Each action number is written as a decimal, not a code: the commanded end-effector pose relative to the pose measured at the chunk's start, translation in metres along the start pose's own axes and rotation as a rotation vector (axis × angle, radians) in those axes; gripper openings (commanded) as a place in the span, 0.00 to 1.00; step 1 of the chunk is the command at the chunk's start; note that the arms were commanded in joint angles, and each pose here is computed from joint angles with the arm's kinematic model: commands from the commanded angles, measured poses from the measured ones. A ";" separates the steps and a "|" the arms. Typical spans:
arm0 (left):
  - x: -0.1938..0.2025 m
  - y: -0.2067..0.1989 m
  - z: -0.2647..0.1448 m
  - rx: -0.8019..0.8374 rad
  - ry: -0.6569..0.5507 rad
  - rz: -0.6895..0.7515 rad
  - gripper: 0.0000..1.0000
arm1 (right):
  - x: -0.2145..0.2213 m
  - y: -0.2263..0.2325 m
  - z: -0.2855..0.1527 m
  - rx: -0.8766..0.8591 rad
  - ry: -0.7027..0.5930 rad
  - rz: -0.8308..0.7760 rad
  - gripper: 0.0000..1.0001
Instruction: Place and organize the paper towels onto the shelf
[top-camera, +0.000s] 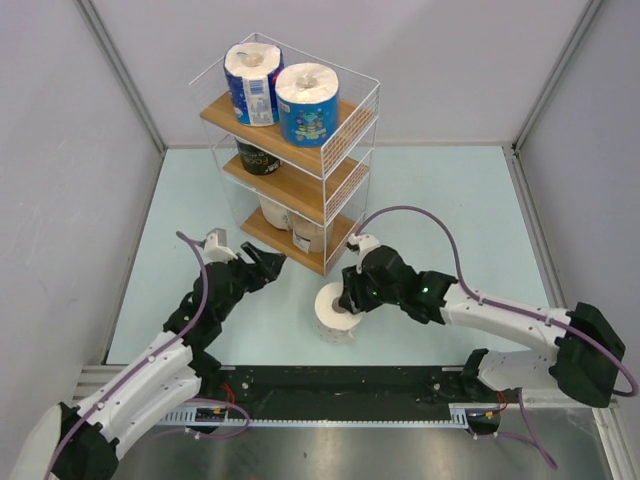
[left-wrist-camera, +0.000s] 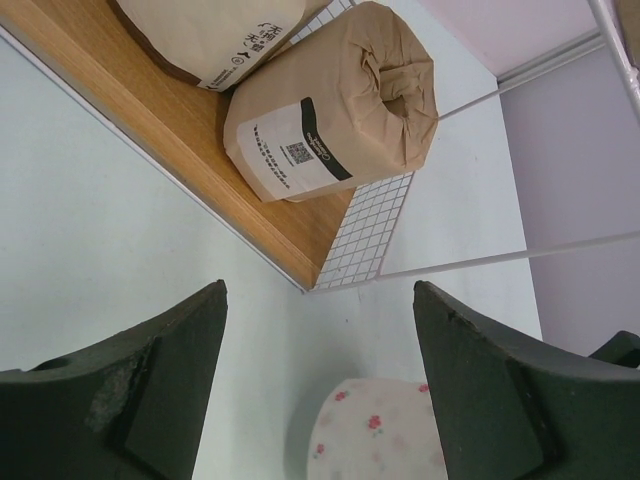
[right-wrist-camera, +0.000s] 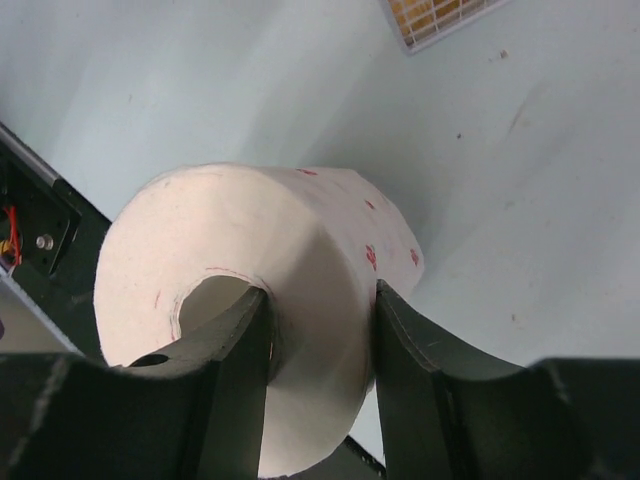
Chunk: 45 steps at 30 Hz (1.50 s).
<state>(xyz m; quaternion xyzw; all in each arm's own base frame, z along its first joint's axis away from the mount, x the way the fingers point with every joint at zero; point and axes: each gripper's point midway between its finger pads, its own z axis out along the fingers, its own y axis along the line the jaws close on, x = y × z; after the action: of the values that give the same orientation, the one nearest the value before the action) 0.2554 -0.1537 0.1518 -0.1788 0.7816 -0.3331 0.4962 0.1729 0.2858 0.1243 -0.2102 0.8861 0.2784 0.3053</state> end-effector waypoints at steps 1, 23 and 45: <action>-0.012 0.001 -0.009 -0.027 -0.028 0.020 0.80 | -0.059 0.036 0.010 -0.031 -0.215 -0.001 0.40; 0.019 -0.029 -0.028 0.135 0.175 0.181 0.89 | -0.135 -0.024 -0.085 0.158 -0.546 0.101 0.81; 0.081 -0.052 -0.038 0.232 0.485 0.486 0.85 | -0.113 -0.078 -0.087 0.268 -0.511 0.203 0.82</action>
<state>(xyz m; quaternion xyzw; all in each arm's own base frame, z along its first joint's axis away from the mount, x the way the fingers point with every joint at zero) 0.1846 -0.2120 0.1242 0.1204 0.8694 -0.3045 0.3700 0.2577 0.1963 0.2245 -0.0083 0.8279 0.2276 0.5126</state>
